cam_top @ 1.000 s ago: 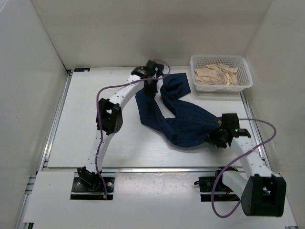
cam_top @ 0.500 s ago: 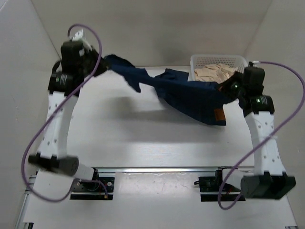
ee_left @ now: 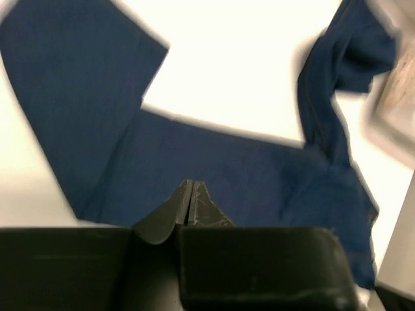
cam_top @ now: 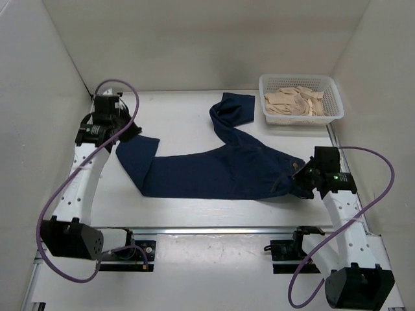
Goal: Fold and stack the trousers
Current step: Flatten the trousers out
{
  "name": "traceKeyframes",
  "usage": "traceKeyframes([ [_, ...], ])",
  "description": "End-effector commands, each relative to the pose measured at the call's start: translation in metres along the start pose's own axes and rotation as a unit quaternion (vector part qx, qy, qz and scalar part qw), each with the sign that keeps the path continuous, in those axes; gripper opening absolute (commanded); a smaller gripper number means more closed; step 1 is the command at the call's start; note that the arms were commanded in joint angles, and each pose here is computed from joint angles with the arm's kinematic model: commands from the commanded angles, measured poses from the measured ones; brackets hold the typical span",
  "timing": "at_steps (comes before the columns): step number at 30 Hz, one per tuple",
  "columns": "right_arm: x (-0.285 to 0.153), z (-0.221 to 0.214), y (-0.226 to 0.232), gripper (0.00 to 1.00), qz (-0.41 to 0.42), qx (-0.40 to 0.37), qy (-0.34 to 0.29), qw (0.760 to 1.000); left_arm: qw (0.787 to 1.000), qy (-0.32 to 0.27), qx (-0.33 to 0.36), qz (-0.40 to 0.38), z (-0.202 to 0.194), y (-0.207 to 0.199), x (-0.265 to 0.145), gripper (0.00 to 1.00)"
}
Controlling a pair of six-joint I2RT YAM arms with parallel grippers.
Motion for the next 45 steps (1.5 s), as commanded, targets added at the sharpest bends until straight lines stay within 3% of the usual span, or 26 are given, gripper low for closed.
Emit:
traceKeyframes([
  [1,-0.016,0.030,0.027,0.01,0.034,0.002,-0.064,0.997,0.997,-0.055,0.036,0.031,0.045,-0.003,0.010,0.10],
  [3,-0.016,0.033,0.029,0.00,0.034,-0.009,-0.065,0.997,0.993,-0.031,0.073,0.083,0.048,0.007,0.028,0.10],
  [5,-0.015,0.031,0.029,0.04,0.033,-0.014,-0.058,0.998,0.985,0.047,0.117,0.119,0.030,0.015,0.070,0.26],
  [6,-0.015,0.031,0.029,0.17,0.033,-0.014,-0.058,0.998,0.977,0.094,0.172,0.090,0.014,0.005,0.083,0.38],
  [7,-0.012,0.027,0.027,0.27,0.032,-0.014,-0.048,0.998,0.963,0.156,0.189,0.108,-0.004,0.007,0.107,0.44],
  [8,-0.009,0.027,0.028,0.37,0.039,-0.020,-0.046,0.998,0.956,0.170,0.200,0.133,-0.011,0.006,0.118,0.48],
  [9,-0.007,0.022,0.028,0.49,0.046,-0.020,-0.034,0.998,0.950,0.169,0.211,0.156,-0.015,0.004,0.127,0.48],
  [10,-0.001,0.016,0.022,0.52,0.040,-0.020,-0.020,0.999,0.944,0.150,0.217,0.200,-0.017,0.001,0.133,0.48],
  [15,0.010,0.003,0.017,0.38,0.048,-0.021,0.017,0.999,0.937,0.146,0.188,0.255,-0.020,0.012,0.176,0.47],
  [17,0.015,-0.005,0.010,0.41,0.041,-0.024,0.032,0.998,0.933,0.136,0.193,0.273,-0.014,0.013,0.190,0.47],
  [18,0.012,-0.006,0.008,0.47,0.041,-0.024,0.032,0.998,0.929,0.141,0.196,0.280,-0.014,0.014,0.193,0.47],
  [19,0.012,-0.007,0.004,0.59,0.037,-0.020,0.032,0.999,0.929,0.125,0.196,0.287,-0.005,0.012,0.197,0.47],
  [21,0.011,-0.012,-0.003,0.68,0.027,-0.023,0.040,0.999,0.921,0.138,0.204,0.303,-0.010,0.017,0.207,0.42],
  [22,0.009,-0.012,-0.005,0.80,0.027,-0.019,0.037,0.999,0.917,0.140,0.203,0.312,-0.008,0.022,0.209,0.41],
  [25,0.014,-0.019,-0.019,0.93,0.023,0.032,0.063,0.997,0.915,0.156,0.200,0.314,-0.013,0.028,0.221,0.44],
  [29,0.028,-0.045,-0.033,0.97,0.019,0.079,0.123,0.989,0.910,0.204,0.209,0.296,-0.029,0.039,0.238,0.46],
  [36,0.030,-0.046,-0.036,1.00,0.010,0.093,0.122,0.988,0.903,0.237,0.214,0.289,-0.037,0.055,0.240,0.45],
  [45,0.066,-0.033,-0.033,1.00,0.022,0.140,0.092,0.986,0.909,0.251,0.201,0.265,-0.026,0.063,0.248,0.20],
])
Point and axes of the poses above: each gripper's point midway between its finger pads, its own x axis out along the fingers, its own y axis along the line the jaws close on, z = x × y, the point moved 4 cm from there along -x, back along the fingers, and after that the axes turned 9 degrees about x, right-handed, at the moved point
